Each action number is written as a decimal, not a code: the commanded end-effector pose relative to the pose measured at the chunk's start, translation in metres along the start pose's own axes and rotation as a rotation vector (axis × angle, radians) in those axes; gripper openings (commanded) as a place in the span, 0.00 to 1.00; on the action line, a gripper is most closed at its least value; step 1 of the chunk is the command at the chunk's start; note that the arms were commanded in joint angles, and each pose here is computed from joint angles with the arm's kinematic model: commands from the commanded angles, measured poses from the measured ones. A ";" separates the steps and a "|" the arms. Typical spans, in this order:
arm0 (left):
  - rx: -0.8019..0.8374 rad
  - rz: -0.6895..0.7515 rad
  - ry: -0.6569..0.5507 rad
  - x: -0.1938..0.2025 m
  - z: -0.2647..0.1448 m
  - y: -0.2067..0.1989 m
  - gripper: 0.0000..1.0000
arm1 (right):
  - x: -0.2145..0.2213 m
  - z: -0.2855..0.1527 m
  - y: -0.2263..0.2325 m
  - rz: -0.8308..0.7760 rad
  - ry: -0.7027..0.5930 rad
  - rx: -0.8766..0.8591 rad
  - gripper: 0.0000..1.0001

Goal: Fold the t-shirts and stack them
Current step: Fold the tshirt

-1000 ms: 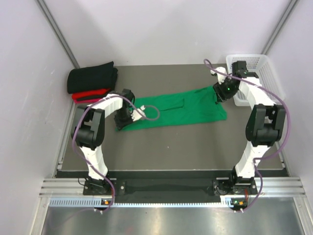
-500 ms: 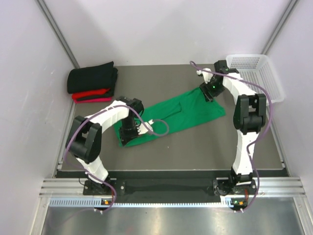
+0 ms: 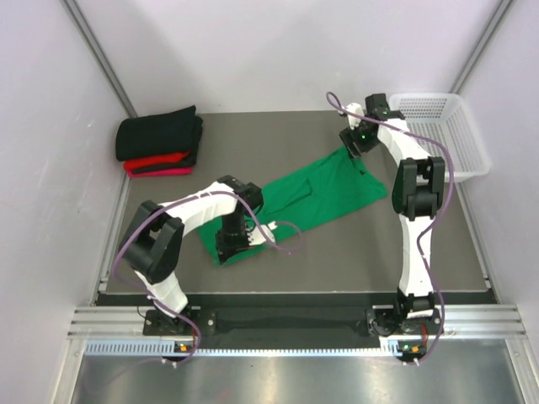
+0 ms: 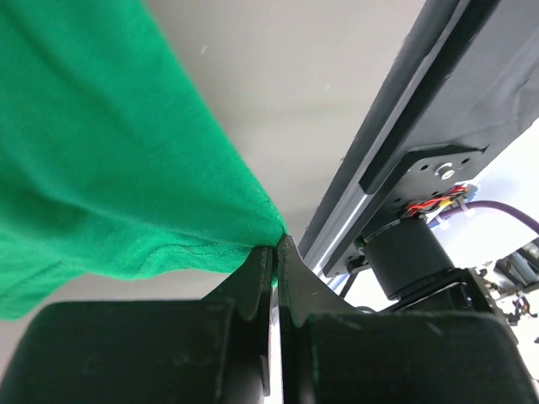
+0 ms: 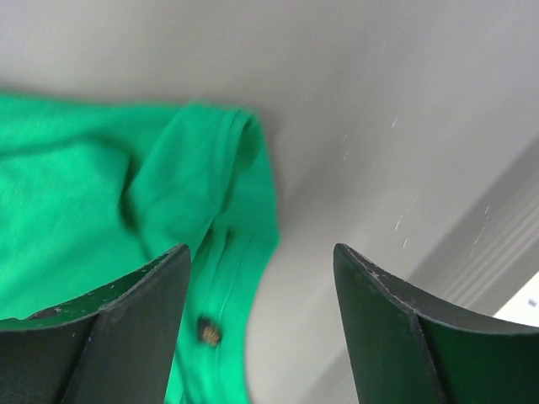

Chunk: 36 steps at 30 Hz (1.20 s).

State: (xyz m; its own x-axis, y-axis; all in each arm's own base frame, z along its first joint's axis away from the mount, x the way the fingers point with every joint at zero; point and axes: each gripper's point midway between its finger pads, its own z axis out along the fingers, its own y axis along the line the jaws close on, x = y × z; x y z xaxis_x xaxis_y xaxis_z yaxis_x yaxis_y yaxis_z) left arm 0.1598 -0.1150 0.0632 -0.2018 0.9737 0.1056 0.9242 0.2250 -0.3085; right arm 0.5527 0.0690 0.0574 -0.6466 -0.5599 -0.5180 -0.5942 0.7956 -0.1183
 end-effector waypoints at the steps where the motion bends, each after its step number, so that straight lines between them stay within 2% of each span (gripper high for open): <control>1: 0.107 -0.013 0.067 0.006 -0.006 -0.025 0.00 | -0.024 0.012 0.000 0.002 -0.060 0.006 0.71; 6: 0.114 -0.015 0.061 -0.004 -0.005 -0.023 0.00 | -0.018 0.024 0.010 0.006 -0.038 -0.023 0.71; 9: 0.117 -0.016 0.052 -0.011 -0.004 -0.022 0.00 | -0.011 0.031 0.014 0.006 -0.015 -0.038 0.60; 13: 0.136 -0.026 0.052 -0.020 -0.001 -0.028 0.00 | -0.008 0.044 0.013 0.008 -0.010 -0.039 0.39; 17: 0.150 -0.001 0.075 -0.027 0.006 -0.039 0.00 | -0.028 0.049 0.010 -0.017 -0.058 -0.016 0.27; 19: 0.151 0.003 0.084 -0.028 0.009 -0.040 0.00 | -0.032 0.057 0.015 -0.040 -0.059 -0.015 0.13; 22: 0.160 0.016 0.095 -0.032 0.012 -0.046 0.00 | -0.047 0.062 0.016 -0.070 -0.093 0.009 0.12; 25: 0.158 0.023 0.093 -0.042 0.013 -0.047 0.00 | -0.072 0.065 0.017 -0.105 -0.166 0.050 0.17; 31: 0.172 0.092 0.073 -0.084 0.014 -0.054 0.00 | -0.131 0.067 0.023 -0.186 -0.340 0.142 0.27; 36: 0.192 0.131 0.066 -0.119 0.021 -0.063 0.00 | -0.178 0.061 0.022 -0.230 -0.502 0.234 0.27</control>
State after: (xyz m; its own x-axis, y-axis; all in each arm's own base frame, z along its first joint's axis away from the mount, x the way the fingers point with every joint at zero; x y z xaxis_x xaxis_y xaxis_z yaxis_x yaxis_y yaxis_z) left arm 0.1344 -0.2314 0.0374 -0.0588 0.9930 0.1027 0.8961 0.0978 -0.4330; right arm 0.6476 0.1749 0.0457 -0.3584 -0.6180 -0.6997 -0.6114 0.7218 -0.3244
